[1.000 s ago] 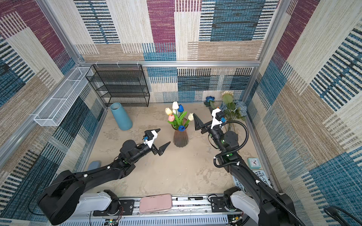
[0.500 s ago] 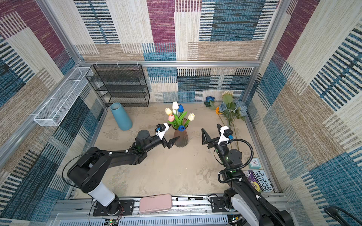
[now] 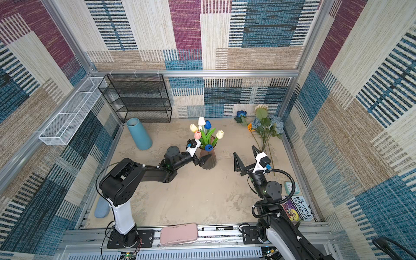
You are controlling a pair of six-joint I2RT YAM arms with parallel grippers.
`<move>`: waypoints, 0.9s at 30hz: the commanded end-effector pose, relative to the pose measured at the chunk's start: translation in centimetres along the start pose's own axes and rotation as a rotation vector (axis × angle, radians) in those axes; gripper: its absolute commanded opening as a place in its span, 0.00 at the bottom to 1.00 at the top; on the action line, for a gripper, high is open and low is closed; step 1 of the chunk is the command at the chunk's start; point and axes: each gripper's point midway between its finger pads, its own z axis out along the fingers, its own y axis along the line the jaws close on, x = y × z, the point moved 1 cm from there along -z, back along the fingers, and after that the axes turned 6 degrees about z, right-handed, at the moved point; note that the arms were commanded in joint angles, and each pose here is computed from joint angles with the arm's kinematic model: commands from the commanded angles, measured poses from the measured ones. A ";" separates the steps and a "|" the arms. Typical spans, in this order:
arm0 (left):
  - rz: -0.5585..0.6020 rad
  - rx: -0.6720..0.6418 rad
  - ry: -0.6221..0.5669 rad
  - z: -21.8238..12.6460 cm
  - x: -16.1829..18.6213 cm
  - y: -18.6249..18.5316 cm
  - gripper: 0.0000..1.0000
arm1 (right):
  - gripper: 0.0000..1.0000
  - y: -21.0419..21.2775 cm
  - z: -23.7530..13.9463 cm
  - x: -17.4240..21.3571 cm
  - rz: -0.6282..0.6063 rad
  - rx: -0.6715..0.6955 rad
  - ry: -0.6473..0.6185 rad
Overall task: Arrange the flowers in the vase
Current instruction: 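Draw the right gripper back while the left gripper moves into the tulip leaves, then grip the pink vase with the left gripper and slide it toward the far wall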
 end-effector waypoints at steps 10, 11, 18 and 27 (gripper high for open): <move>0.009 0.004 -0.068 2.5 -0.7 0.9 0.87 | 1.00 0.1 0.0 -0.6 -0.021 -0.004 -0.025; 0.006 0.008 -0.069 2.6 -0.6 0.9 0.84 | 1.00 0.2 0.0 -0.6 -0.022 -0.005 -0.025; 0.013 0.007 -0.083 2.3 -0.9 0.8 0.73 | 1.00 -0.1 0.3 -0.2 -0.022 0.006 -0.010; 0.036 0.010 -0.087 2.2 -1.3 1.7 0.41 | 1.00 -0.1 0.8 0.3 -0.018 0.000 0.014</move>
